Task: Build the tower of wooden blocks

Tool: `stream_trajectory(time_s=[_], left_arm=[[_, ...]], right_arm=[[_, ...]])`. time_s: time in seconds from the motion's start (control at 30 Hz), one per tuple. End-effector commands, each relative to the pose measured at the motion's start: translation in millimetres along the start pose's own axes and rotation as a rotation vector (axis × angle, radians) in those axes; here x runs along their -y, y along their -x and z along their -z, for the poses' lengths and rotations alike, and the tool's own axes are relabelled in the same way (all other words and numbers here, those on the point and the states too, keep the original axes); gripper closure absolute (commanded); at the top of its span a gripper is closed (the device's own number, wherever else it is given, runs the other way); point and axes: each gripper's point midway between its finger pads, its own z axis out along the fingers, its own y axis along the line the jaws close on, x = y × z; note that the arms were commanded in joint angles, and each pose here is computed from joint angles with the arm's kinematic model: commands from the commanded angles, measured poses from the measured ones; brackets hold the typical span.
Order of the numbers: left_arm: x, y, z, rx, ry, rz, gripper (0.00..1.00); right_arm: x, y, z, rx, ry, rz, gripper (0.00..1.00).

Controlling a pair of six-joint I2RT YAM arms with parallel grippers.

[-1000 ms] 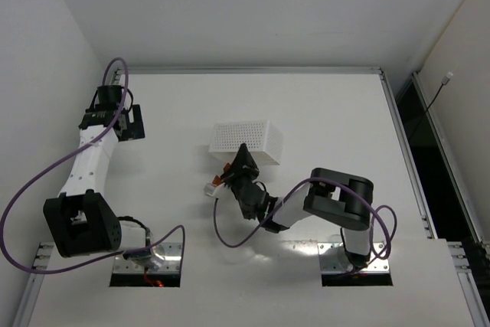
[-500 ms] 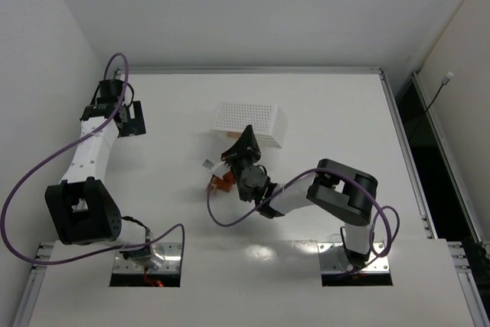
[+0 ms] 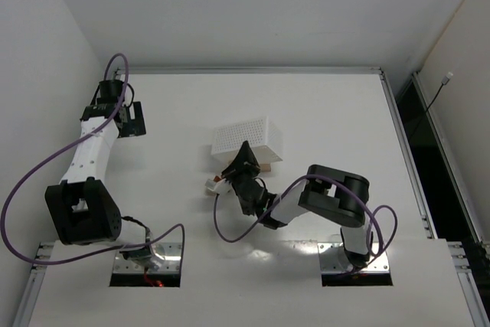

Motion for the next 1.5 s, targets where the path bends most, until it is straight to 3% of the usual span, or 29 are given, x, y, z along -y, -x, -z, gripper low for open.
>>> stream_trajectory(time_s=[0.0, 0.3, 0.37, 0.47, 0.6, 0.7, 0.83, 1.07, 1.17, 1.2, 1.23, 1.27, 1.3, 1.47], left_arm=[[-4, 2, 7, 0.026, -0.002, 0.035, 0.01], [-4, 0, 5, 0.033, -0.002, 0.037, 0.01], [-4, 0, 5, 0.033, -0.002, 0.037, 0.01], [-4, 0, 5, 0.033, -0.002, 0.037, 0.01], [0, 0, 6, 0.035, -0.008, 0.039, 0.01], [0, -4, 4, 0.025, -0.008, 0.036, 0.01], [4, -2, 9, 0.049, -0.01, 0.026, 0.01], [31, 21, 42, 0.198, -0.023, -0.068, 0.01], [40, 35, 60, 0.271, -0.014, -0.112, 0.01], [49, 37, 70, 0.299, -0.025, -0.143, 0.01], [50, 40, 77, 0.327, -0.022, -0.165, 0.01], [58, 43, 84, 0.347, -0.033, -0.193, 0.01], [58, 44, 89, 0.361, -0.026, -0.205, 0.01], [75, 53, 95, 0.381, -0.042, -0.231, 0.01]], right_arm=[[87, -84, 14, -0.21, -0.357, -0.58, 1.0], [124, -164, -17, -0.51, -0.442, -0.892, 1.0], [119, -162, -17, -0.503, -0.434, -0.888, 1.0], [110, -126, -2, -0.344, -0.422, -0.783, 1.0], [90, -118, 6, -0.339, -0.366, -0.793, 1.0], [88, -132, 5, -0.408, -0.35, -0.852, 1.0], [79, -173, -15, -0.594, -0.344, -0.955, 1.0], [43, -241, -60, -0.871, -0.254, -1.068, 1.0], [-5, -247, -86, -0.873, -0.1, -1.144, 1.0], [-54, -220, -90, -0.74, 0.274, -1.012, 1.0], [-31, -234, -106, -0.707, 0.29, -1.195, 1.0], [-61, -235, -118, -0.683, 0.418, -1.389, 1.0], [-66, -241, -114, -0.674, 0.546, -1.414, 1.0], [-137, -273, -100, -0.682, 0.851, -1.679, 1.0]])
